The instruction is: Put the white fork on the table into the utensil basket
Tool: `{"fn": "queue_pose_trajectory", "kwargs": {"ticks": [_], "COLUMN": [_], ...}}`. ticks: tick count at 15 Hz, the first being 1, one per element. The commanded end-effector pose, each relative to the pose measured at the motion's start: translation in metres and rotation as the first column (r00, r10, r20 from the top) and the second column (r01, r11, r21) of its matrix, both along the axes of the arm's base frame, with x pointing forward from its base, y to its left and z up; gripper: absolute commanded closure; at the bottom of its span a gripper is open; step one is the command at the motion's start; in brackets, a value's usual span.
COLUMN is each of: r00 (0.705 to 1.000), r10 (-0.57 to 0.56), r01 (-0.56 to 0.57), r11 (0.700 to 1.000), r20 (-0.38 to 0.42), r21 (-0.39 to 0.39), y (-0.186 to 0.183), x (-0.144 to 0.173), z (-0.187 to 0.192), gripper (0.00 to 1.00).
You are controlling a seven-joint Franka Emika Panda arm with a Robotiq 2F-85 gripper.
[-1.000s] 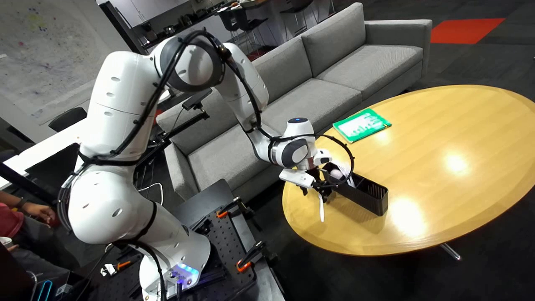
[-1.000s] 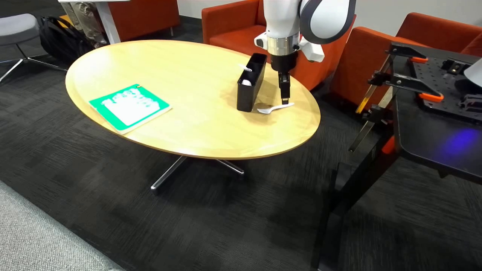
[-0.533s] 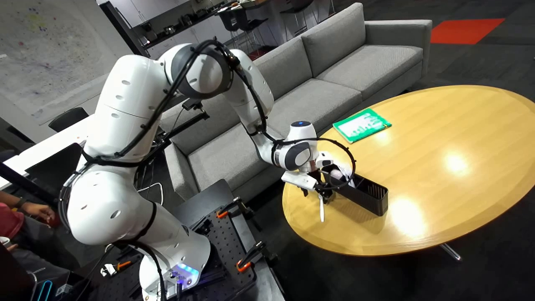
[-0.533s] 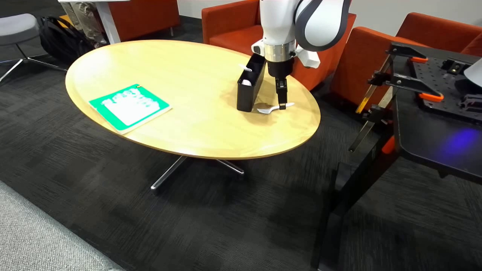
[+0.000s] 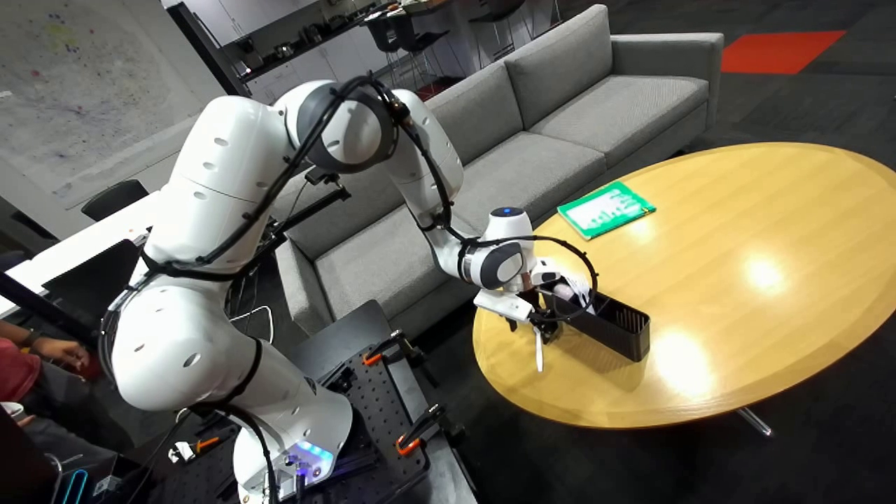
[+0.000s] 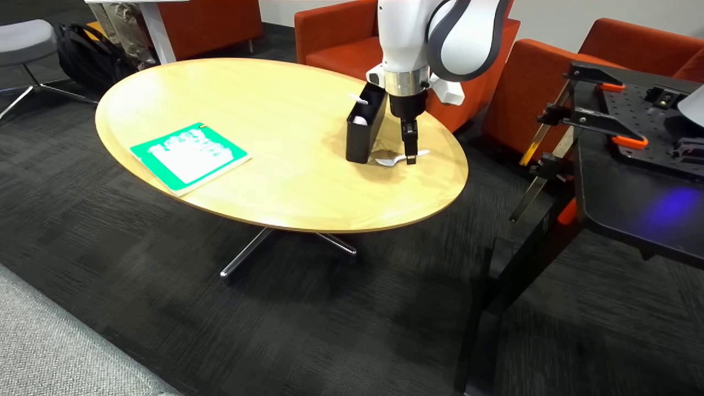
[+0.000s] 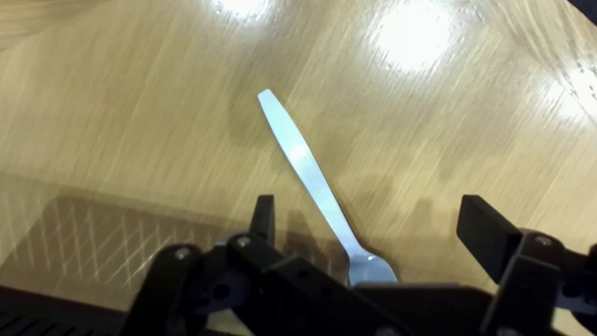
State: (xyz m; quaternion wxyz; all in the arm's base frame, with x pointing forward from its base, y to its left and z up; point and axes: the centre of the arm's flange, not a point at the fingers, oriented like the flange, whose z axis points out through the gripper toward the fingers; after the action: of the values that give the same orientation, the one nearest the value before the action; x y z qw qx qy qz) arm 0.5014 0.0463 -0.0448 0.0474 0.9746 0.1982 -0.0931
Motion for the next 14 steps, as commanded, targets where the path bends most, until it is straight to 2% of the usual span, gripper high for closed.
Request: {"fn": "queue_pose_trajectory", "kwargs": {"ticks": [1,3,4,5,14], "r00": [1.0,1.0,1.0,1.0,1.0], "r10": [0.003,-0.004,-0.007,-0.009,-0.017], "r01": [-0.003,0.004,0.007,0.009,0.017], "r11": [1.0,1.0,1.0,1.0,1.0], "r20": [-0.001,-0.002,0.0,0.0,-0.005], "r21": [0.008,0.008,0.009,0.009,0.009], "y": [-0.006,-0.007,-0.008,-0.009,-0.009], "x": [0.007,0.008,0.009,0.009,0.01], "z": [-0.009,-0.013,-0.014,-0.016,-0.025], "gripper": [0.0,0.0,0.25,0.26,0.95]}}
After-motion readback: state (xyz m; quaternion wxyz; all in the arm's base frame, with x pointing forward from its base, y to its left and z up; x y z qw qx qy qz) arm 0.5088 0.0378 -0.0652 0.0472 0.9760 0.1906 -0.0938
